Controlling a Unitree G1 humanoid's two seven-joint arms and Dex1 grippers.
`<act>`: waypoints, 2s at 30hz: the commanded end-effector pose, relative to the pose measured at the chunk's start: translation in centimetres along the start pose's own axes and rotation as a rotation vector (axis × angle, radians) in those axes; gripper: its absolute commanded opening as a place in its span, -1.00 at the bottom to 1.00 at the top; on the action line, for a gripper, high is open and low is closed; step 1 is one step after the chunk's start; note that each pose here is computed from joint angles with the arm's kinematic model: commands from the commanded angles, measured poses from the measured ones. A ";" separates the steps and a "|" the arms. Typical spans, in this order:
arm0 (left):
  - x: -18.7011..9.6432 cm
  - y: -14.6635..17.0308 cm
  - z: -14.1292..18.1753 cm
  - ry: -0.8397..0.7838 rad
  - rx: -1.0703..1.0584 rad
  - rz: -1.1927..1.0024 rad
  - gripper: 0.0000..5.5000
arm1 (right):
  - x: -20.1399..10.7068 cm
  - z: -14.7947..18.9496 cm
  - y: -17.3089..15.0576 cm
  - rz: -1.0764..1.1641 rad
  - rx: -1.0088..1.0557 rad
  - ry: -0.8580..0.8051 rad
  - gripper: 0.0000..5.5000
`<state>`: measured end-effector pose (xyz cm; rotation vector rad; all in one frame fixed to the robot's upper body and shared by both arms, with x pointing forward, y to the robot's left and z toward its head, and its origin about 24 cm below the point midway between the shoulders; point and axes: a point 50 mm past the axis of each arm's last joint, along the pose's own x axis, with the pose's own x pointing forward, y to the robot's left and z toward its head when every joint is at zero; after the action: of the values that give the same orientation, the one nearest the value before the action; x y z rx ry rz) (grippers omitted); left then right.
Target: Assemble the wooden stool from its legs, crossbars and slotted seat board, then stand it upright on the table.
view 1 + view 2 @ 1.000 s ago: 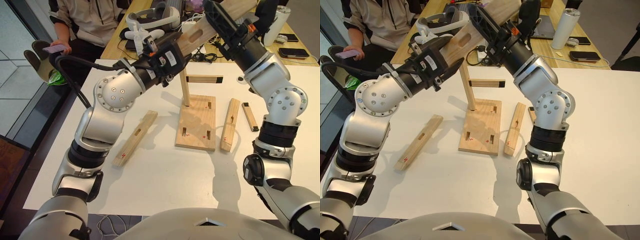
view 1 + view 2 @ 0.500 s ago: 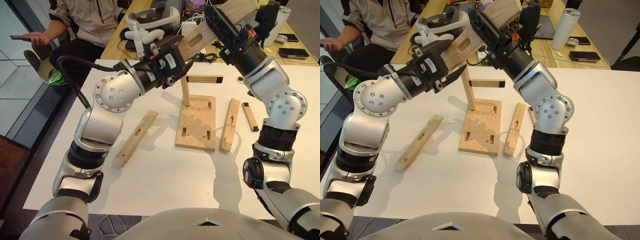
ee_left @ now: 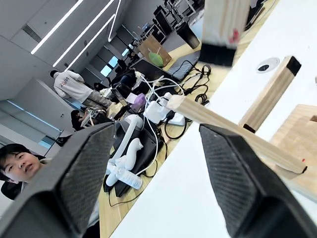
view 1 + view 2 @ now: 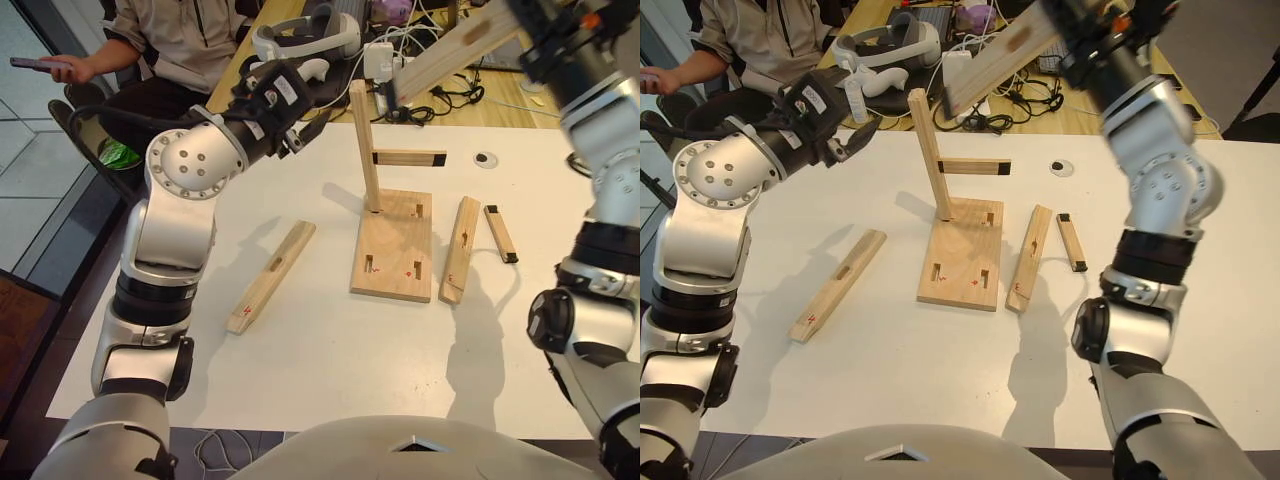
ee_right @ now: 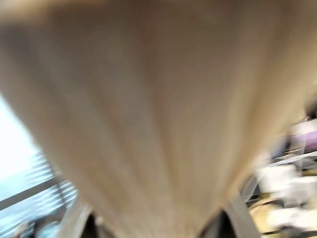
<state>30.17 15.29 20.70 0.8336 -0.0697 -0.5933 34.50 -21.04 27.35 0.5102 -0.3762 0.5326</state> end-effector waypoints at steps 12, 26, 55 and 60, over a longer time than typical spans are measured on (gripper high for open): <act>-0.3 -9.5 -2.7 0.182 0.021 -0.440 0.15 | -8.2 -3.4 -8.2 -0.502 0.093 0.087 -0.64; 4.6 -12.5 -0.8 0.125 0.060 -0.515 0.15 | -10.4 -11.3 -7.1 -0.554 0.326 0.277 -0.64; 5.9 -17.9 -3.0 0.339 -0.107 -0.761 0.15 | -5.9 -11.5 -5.4 -0.533 0.095 0.548 -0.64; 6.2 -19.2 -1.2 0.307 -0.241 -0.757 0.15 | -6.0 -11.0 -6.2 -0.529 0.090 0.589 -0.64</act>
<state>28.07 3.49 7.14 0.7836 0.5083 -1.1198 35.33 -21.56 13.81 0.5203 0.2844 0.1736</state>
